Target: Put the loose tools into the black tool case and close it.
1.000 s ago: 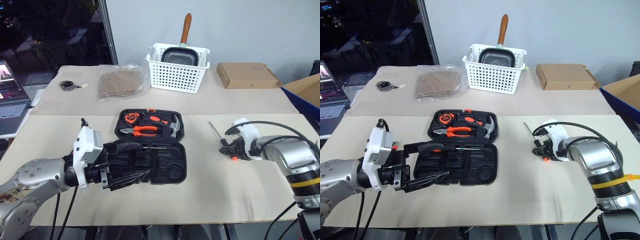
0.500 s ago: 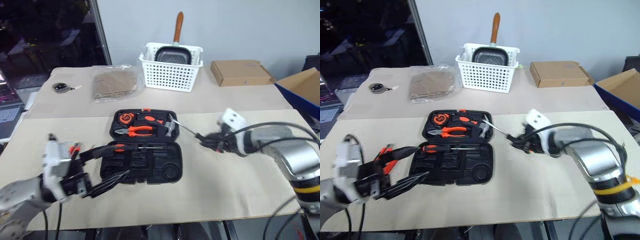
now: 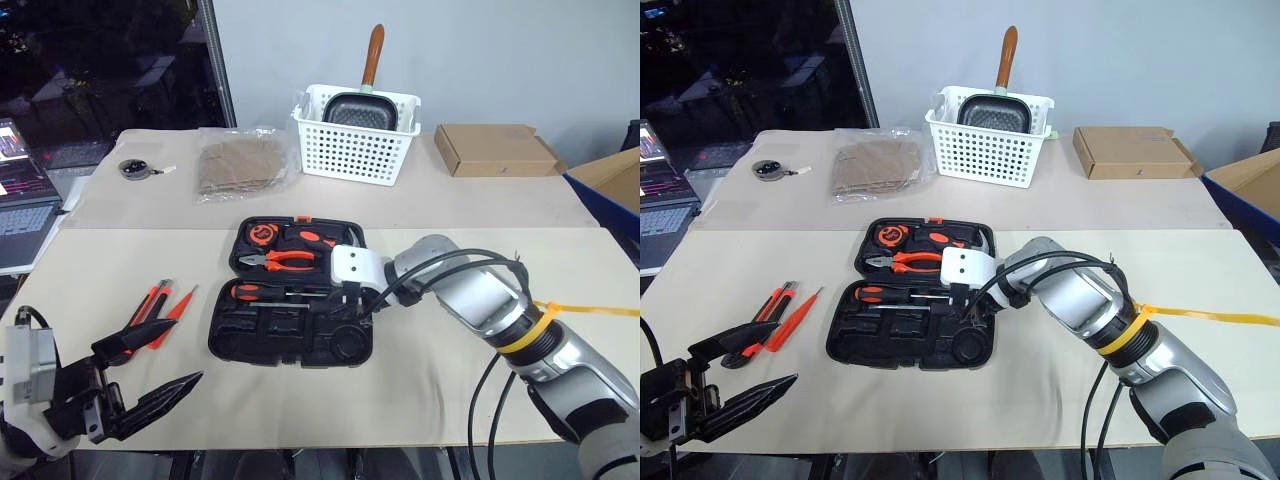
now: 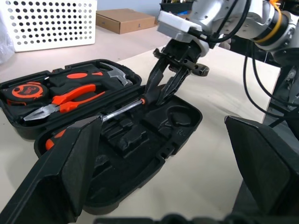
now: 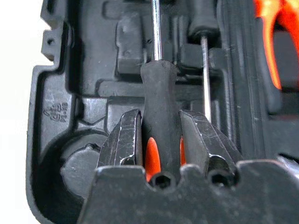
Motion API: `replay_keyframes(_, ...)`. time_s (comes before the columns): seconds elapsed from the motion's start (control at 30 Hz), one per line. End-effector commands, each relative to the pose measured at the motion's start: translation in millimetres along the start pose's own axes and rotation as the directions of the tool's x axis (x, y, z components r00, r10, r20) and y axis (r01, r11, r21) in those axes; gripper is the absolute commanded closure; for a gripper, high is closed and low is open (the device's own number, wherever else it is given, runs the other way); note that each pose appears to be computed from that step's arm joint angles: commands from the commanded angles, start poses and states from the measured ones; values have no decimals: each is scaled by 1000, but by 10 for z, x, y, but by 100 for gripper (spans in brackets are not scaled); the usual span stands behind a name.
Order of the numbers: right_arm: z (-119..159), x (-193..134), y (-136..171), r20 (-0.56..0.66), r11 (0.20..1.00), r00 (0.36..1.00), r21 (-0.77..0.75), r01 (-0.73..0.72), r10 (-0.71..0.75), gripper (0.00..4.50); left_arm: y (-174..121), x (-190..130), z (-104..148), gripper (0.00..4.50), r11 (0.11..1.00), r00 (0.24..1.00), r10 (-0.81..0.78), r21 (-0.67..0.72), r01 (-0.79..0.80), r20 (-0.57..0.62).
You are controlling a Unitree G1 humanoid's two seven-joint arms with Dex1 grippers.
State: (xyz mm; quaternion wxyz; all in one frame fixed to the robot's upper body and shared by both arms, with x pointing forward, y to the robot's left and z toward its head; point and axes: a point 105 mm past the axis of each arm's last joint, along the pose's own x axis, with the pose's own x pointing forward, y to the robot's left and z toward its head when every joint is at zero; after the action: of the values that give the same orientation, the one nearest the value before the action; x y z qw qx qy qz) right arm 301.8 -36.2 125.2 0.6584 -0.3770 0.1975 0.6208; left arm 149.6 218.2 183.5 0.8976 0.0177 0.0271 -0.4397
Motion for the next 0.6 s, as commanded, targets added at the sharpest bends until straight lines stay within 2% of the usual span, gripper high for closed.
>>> replay_keyframes(0.03, 11, -7, -50, -34, 999, 999, -49, 2, -4, 359, -53, -10, 38, 0, 999, 1000, -13, 45, 13, -14)
replay_keyframes(0.3, 17, 53, -182, -22, 998, 999, 54, 25, -24, 359, -23, -123, 13, 0, 999, 999, -3, 49, 6, -53)
replay_keyframes(0.6, -29, 108, -192, -56, 994, 998, 106, 11, -5, 359, -12, -18, 80, 0, 998, 999, -14, 61, 17, -47)
